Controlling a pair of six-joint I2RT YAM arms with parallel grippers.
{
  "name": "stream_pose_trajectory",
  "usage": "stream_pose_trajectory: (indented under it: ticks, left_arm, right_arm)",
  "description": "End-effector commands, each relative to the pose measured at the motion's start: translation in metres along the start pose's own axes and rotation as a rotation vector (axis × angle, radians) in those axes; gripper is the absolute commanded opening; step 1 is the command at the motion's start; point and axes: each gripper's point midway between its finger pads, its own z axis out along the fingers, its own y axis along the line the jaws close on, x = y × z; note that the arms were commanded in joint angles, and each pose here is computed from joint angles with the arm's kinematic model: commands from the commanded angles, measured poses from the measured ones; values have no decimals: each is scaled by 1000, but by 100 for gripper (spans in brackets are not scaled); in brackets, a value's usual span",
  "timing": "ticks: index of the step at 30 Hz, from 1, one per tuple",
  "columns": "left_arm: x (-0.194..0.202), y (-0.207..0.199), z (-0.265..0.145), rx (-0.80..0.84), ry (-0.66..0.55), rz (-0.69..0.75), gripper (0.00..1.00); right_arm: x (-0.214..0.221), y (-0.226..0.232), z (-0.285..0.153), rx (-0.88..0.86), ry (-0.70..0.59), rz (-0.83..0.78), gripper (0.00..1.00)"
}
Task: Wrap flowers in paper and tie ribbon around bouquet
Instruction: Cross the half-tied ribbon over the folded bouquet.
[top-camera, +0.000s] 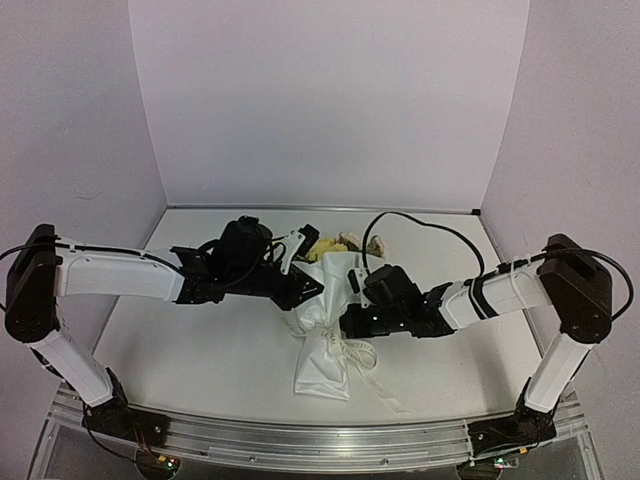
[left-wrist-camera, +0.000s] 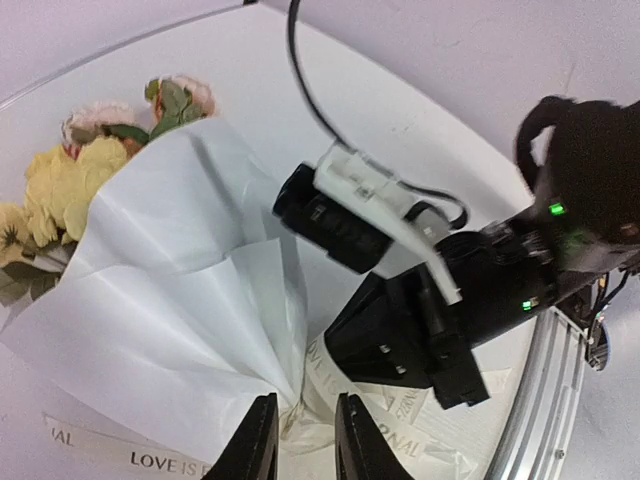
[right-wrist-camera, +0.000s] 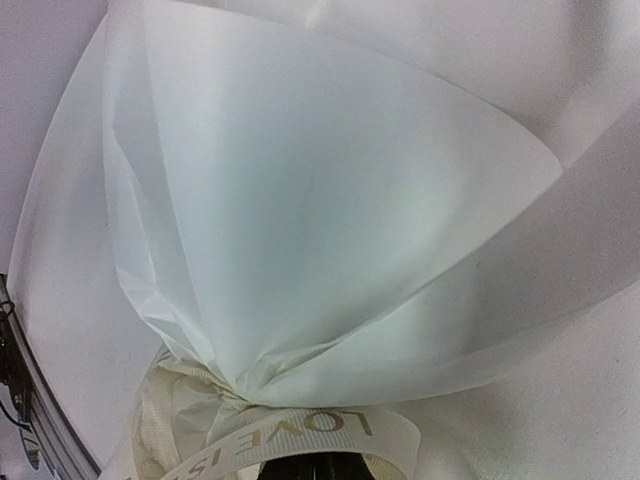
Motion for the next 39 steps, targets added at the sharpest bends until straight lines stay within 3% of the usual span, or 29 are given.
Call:
stream_pose_trajectory:
  ticks: [1, 5, 16, 33, 39]
  left_arm:
    - [20, 7, 18, -23, 113, -35, 18]
    - [31, 10, 29, -23, 167, -43, 12]
    - [54, 2, 46, 47, 268, -51, 10]
    - [43, -21, 47, 160, 237, -26, 26]
    - [37, -9, 47, 79, 214, -39, 27]
  right_arm:
    - [-17, 19, -4, -89, -71, -7, 0]
    - [-18, 23, -6, -111, -75, -7, 0]
    - [-16, 32, -8, -145, -60, -16, 0]
    - [-11, 33, -8, -154, -46, -31, 0]
    - [-10, 34, -10, -162, -46, -35, 0]
